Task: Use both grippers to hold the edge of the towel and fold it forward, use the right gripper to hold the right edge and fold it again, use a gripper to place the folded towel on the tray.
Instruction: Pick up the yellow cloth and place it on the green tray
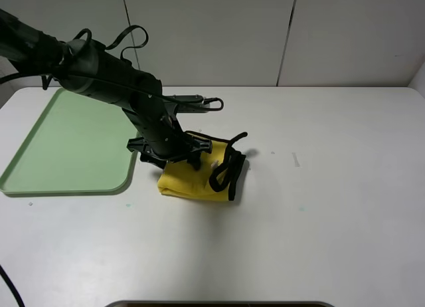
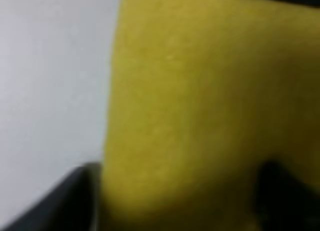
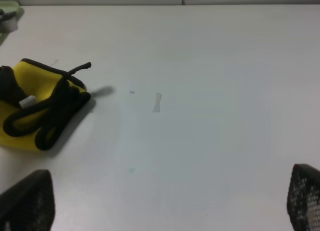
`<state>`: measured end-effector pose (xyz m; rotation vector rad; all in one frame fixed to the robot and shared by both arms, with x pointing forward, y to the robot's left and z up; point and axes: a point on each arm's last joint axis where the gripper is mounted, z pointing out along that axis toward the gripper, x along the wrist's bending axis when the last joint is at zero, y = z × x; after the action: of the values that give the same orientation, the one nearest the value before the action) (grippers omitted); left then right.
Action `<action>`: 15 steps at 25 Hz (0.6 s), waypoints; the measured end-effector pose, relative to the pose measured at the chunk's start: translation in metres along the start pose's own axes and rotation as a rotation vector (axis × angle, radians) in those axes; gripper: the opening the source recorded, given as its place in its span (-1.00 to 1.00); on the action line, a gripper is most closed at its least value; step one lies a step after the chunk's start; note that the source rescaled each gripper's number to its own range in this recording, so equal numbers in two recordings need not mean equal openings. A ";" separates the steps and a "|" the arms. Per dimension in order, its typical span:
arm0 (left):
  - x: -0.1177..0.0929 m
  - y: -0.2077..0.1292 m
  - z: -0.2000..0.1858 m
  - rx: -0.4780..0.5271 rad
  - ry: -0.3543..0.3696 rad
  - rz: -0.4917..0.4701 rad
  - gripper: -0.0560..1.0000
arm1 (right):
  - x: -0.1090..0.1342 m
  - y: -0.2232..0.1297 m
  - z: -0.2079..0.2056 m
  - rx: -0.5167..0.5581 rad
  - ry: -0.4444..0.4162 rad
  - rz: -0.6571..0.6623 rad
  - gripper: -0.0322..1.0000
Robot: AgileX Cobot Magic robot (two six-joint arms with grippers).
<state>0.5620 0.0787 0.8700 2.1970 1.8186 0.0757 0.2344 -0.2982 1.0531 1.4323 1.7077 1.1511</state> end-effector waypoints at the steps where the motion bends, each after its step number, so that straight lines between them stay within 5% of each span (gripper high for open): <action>1: 0.000 0.000 0.000 -0.002 -0.001 0.001 0.28 | 0.000 0.000 0.000 0.000 0.000 0.000 1.00; 8: -0.001 0.001 0.000 -0.010 -0.006 -0.001 -0.64 | 0.000 0.000 0.000 0.000 0.000 0.000 1.00; 15: 0.003 0.007 -0.014 0.018 0.012 -0.008 -0.75 | 0.000 0.000 0.000 0.000 0.000 0.000 1.00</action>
<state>0.5664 0.0831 0.8844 2.2063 1.8406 0.0712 0.2344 -0.2982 1.0531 1.4323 1.7077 1.1511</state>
